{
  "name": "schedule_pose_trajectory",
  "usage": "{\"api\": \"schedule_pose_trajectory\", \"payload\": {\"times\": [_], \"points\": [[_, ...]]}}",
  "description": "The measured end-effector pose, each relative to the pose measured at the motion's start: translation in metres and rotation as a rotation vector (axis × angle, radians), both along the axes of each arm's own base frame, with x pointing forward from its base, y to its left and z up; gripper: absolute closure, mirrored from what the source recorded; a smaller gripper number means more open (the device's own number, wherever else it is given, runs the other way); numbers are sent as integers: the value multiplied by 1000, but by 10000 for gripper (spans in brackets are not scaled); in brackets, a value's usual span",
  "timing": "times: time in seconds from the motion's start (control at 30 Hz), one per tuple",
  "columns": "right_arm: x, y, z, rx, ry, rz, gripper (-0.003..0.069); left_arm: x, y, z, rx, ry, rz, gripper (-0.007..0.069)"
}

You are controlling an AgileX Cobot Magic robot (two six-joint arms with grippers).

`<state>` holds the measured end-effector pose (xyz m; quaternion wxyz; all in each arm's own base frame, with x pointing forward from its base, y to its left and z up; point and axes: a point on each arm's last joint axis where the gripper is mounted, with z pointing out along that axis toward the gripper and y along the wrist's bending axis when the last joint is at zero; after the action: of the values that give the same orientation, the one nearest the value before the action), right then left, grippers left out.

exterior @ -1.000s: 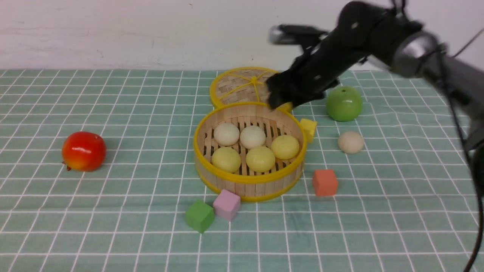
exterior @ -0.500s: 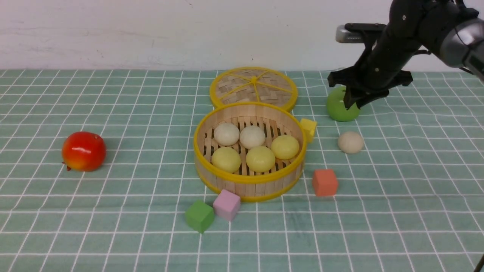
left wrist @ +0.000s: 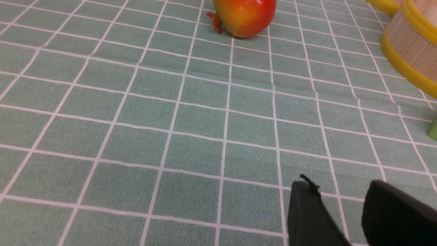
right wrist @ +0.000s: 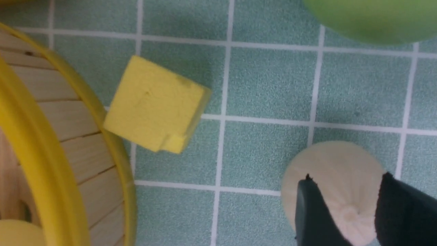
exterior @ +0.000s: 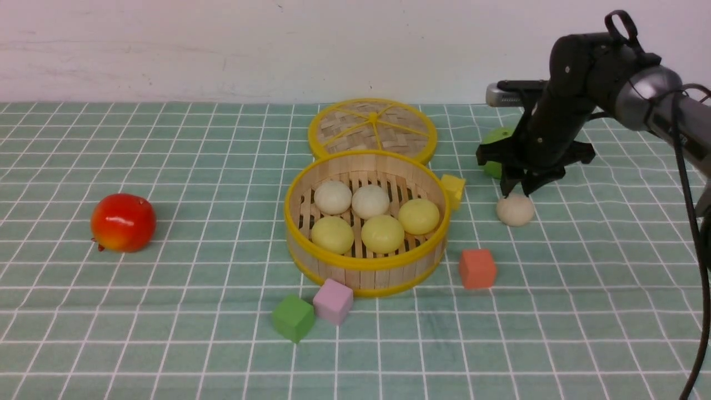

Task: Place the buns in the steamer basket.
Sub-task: Use the right arm to grab a steamed stuffed bun, then use the right arm to put the steamed stuffed bun into the steamer

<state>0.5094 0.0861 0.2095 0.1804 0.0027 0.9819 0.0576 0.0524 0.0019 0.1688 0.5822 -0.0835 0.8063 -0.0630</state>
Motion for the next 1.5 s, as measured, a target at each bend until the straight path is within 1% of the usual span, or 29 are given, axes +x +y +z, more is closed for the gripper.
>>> {"api": "schedule_pose_trajectory", "payload": {"times": [0.17, 0.37, 0.6, 0.8, 0.87, 0.97, 1.0, 1.03, 1.07, 1.1, 1.17, 1.27, 1.37, 1.5], "points": [[1, -3, -1, -11, -3, -5, 419, 0, 0, 0, 0, 0, 0, 387], [1, -4, -1, -21, -7, -5, 419, 0, 0, 0, 0, 0, 0, 387], [4, -2, -18, -4, 28, -6, 419, 0, 0, 0, 0, 0, 0, 387], [4, -2, -18, -4, 25, -7, 421, 0, 0, 0, 0, 0, 0, 387], [4, -2, -18, -1, 24, -7, 444, 0, 0, 0, 0, 0, 0, 387], [4, -1, -18, 8, 26, -8, 531, 0, 0, 0, 0, 0, 0, 387], [4, -1, -18, 9, 26, -8, 547, 0, 0, 0, 0, 0, 0, 387], [4, -1, -18, 11, 26, -8, 608, 0, 0, 0, 0, 0, 0, 387], [4, -1, -18, 11, 26, -8, 638, 0, 0, 0, 0, 0, 0, 387], [4, -1, -18, 11, 26, -8, 653, 0, 0, 0, 0, 0, 0, 387], [4, -1, -18, 14, 28, -8, 657, 0, 0, 0, 0, 0, 0, 387], [2, 2, -6, 54, 10, -12, 657, 0, 0, 0, 0, 0, 0, 387], [-1, 8, 21, 129, -58, -5, 657, 0, 0, 0, 0, 0, 0, 387], [-5, 32, 55, 240, -193, 76, 657, 0, 0, 0, 0, 0, 0, 387]]}}
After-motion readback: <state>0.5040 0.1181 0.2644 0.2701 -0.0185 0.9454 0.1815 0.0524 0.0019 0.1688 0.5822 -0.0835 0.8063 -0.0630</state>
